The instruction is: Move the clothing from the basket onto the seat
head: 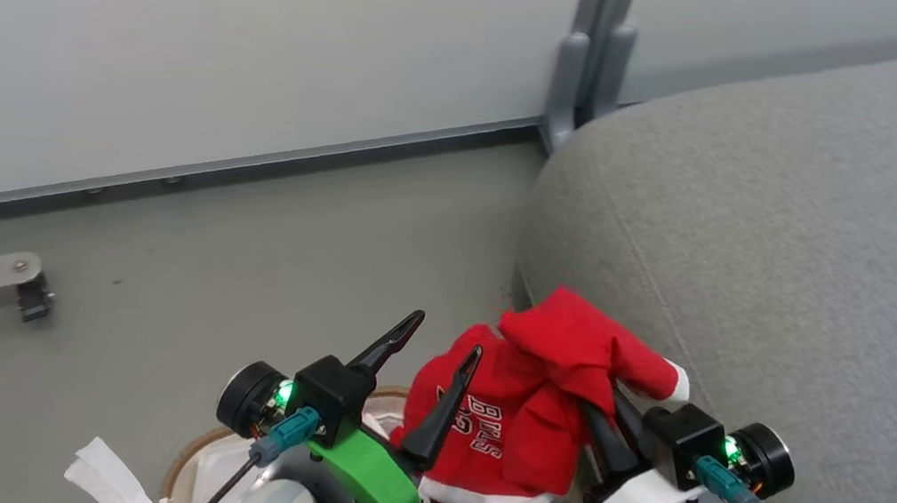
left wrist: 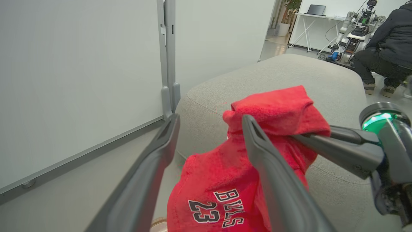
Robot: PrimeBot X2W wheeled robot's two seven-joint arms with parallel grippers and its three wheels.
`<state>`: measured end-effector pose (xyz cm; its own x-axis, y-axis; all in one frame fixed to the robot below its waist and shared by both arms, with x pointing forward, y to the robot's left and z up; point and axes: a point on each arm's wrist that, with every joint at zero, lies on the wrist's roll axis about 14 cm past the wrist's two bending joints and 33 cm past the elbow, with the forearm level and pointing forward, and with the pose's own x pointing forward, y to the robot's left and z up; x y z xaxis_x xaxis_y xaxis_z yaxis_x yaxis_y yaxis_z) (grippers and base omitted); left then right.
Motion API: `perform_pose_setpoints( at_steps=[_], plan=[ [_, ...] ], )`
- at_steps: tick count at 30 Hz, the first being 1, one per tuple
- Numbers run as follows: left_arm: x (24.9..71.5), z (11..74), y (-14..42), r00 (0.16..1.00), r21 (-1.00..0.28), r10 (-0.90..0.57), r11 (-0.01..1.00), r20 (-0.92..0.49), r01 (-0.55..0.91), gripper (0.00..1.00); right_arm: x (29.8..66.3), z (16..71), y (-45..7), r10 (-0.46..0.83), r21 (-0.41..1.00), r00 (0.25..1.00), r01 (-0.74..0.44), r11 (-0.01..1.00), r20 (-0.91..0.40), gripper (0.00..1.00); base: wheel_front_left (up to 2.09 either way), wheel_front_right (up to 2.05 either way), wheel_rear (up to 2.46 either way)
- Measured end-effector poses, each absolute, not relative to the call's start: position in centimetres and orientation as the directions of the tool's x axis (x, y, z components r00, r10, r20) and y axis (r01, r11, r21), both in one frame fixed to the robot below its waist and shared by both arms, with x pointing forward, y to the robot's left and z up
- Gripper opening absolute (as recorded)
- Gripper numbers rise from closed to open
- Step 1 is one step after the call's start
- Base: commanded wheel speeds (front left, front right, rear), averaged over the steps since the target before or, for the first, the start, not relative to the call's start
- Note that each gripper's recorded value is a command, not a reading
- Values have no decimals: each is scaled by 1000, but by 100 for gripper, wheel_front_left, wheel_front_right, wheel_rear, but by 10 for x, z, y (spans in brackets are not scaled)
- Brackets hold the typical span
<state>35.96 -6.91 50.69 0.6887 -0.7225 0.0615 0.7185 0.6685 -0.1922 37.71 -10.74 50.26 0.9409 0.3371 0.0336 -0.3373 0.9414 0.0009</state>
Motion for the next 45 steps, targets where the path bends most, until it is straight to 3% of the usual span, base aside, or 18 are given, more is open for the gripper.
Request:
perform_pose_setpoints(
  at_steps=[9, 17, 28, 35, 39, 40, 41, 42, 43, 45],
  plan=[
    [357, 491, -126, 543, -207, -839, 525, 38, 825, 100, 377, 511, -206, 88, -59, 995, -85, 995, 39, 0, 0, 0, 0],
    [374, 464, -146, 486, -231, -874, 472, 4, 851, 100, 424, 570, -293, -31, -309, 990, 73, 948, 139, 0, 0, 0, 0],
    [423, 414, -121, 566, -279, -823, 557, -57, 782, 100, 521, 593, -342, -83, -469, 981, 157, 869, 175, 0, 0, 0, 0],
    [440, 377, -93, 622, -319, -774, 624, -121, 714, 100, 567, 543, -360, -152, -464, 985, 172, 869, 80, 0, 0, 0, 0],
    [447, 357, -72, 659, -330, -733, 672, -168, 663, 100, 578, 486, -358, -182, -439, 983, 148, 886, -36, 0, 0, 0, 0],
    [448, 353, -67, 668, -331, -722, 683, -177, 651, 100, 578, 472, -356, -188, -428, 980, 145, 892, -60, 10, 0, 0, 0],
    [450, 350, -61, 678, -330, -711, 695, -186, 638, 100, 578, 460, -355, -193, -422, 978, 141, 896, -83, 36, 0, 0, 0],
    [451, 347, -57, 686, -330, -701, 706, -195, 627, 100, 576, 451, -354, -199, -414, 975, 142, 899, -97, 94, 0, 0, 0],
    [452, 342, -51, 694, -327, -689, 718, -210, 614, 100, 574, 442, -353, -210, -396, 972, 151, 906, -110, 100, 0, 0, 0],
    [453, 335, -40, 709, -321, -665, 741, -234, 589, 100, 564, 419, -348, -215, -382, 965, 143, 913, -153, 100, 0, 0, 0]
  ],
)
